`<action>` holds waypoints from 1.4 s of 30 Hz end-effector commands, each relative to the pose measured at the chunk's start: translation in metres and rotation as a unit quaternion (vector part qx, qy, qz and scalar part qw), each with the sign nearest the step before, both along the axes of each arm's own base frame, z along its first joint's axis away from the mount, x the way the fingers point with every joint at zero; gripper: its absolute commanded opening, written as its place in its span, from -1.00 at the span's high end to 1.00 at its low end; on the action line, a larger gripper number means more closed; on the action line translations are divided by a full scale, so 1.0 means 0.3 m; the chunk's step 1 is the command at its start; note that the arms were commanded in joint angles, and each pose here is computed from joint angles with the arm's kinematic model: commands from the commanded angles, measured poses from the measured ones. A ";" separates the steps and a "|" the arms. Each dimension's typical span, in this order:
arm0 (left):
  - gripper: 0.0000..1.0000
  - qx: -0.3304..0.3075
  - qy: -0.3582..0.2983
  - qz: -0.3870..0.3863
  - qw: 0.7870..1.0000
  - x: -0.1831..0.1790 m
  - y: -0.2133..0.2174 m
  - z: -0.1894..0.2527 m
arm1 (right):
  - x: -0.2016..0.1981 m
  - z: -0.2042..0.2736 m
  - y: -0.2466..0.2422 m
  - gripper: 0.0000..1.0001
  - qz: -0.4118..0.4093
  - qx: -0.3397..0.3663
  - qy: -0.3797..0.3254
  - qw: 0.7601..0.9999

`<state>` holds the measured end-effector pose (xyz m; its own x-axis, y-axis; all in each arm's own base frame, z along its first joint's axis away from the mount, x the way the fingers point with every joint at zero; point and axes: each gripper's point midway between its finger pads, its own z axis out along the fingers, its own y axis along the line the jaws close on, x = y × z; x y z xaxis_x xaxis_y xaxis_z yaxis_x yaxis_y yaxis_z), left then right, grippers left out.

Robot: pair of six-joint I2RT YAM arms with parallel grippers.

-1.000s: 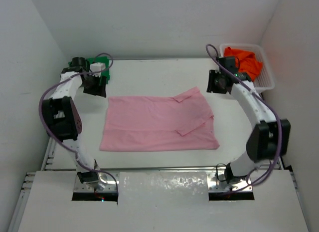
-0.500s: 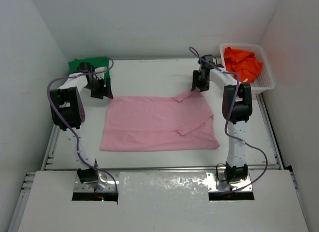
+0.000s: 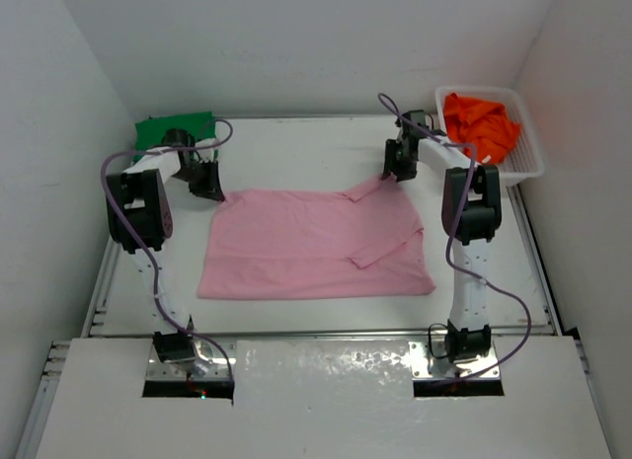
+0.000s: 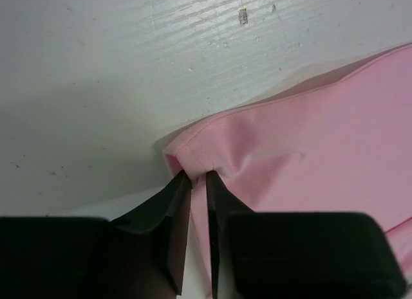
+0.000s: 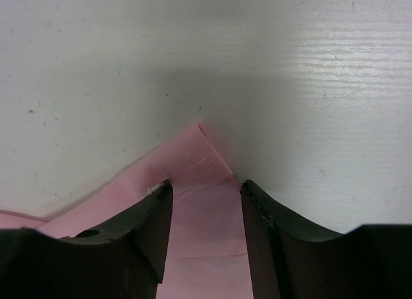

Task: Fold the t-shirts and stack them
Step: Grap the side of the flattened tshirt furthest away from the robot with both arms

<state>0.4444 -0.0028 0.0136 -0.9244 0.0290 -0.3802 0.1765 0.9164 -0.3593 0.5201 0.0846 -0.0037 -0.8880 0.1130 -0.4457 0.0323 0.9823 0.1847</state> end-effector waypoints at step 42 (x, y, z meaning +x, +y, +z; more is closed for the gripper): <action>1.00 0.049 -0.049 -0.038 0.997 0.075 0.000 0.044 | 0.110 -0.017 0.018 0.42 0.026 -0.006 -0.034 0.999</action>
